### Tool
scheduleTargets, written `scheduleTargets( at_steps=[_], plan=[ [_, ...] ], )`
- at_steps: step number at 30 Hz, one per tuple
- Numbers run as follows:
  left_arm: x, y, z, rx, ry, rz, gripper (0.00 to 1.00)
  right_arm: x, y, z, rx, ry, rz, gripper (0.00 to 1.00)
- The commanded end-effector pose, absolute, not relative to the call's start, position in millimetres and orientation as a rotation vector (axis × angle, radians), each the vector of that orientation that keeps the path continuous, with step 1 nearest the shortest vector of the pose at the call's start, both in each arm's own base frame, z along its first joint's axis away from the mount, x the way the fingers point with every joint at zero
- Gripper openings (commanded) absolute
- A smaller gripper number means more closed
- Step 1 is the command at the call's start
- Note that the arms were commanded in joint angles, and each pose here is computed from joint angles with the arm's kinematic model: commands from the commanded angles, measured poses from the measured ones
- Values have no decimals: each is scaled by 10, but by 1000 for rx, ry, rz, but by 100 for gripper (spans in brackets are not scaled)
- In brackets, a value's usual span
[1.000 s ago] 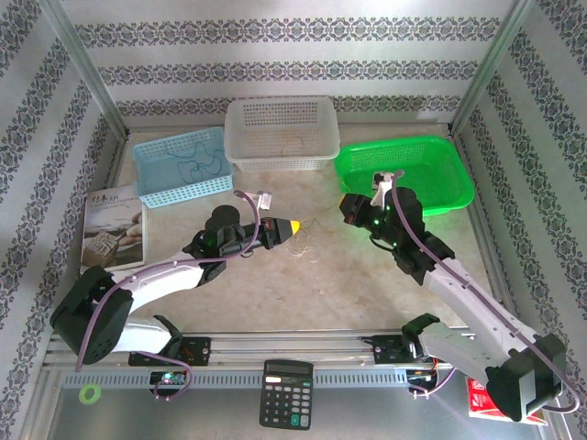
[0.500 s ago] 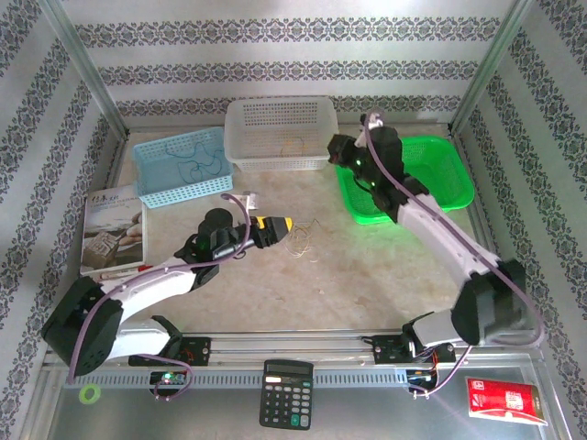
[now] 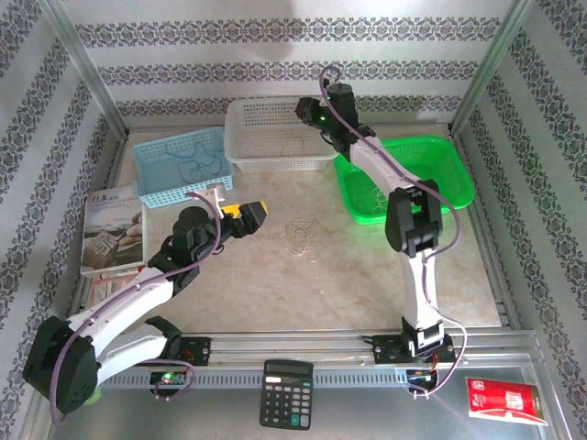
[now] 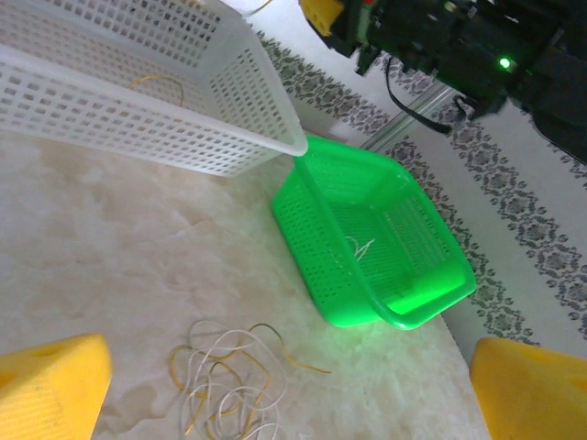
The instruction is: Untangle the cables
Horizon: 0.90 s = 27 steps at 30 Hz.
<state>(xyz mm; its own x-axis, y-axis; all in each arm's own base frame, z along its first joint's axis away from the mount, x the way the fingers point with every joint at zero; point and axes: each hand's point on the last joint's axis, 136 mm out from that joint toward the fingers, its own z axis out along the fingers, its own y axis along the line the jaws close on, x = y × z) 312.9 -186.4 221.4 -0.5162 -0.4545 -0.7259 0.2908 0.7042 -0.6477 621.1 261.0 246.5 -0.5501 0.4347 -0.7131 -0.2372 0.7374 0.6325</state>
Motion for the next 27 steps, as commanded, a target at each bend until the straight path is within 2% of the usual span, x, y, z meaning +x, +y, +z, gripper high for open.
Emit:
scheduleTargets(
  at_steps=[1, 2, 4, 9, 13, 21, 27],
  plan=[
    [3177, -1807, 2259, -125, 1918, -882, 100, 6275, 2797, 2430, 62, 2021, 951, 54],
    [3182, -1812, 2259, -123, 1922, -884, 100, 6254, 2849, 2479, 35, 2021, 964, 59],
    [3190, -1805, 2268, -122, 1925, -877, 100, 6153, 2895, 2600, -6, 2008, 960, 60],
    [3211, -1813, 2290, -114, 1916, -880, 100, 5688, 2900, 2892, -64, 1987, 948, 58],
    [3229, -1856, 2264, -92, 1928, -896, 100, 5239, 2779, 2868, -34, 2003, 945, 57],
    [3265, -1832, 2258, -56, 1942, -854, 100, 4245, 2305, 2310, 78, 2099, 851, 56],
    [3261, -1783, 2184, -119, 1986, -849, 100, 3664, 2001, 1828, 181, 2156, 769, 56]
  ],
)
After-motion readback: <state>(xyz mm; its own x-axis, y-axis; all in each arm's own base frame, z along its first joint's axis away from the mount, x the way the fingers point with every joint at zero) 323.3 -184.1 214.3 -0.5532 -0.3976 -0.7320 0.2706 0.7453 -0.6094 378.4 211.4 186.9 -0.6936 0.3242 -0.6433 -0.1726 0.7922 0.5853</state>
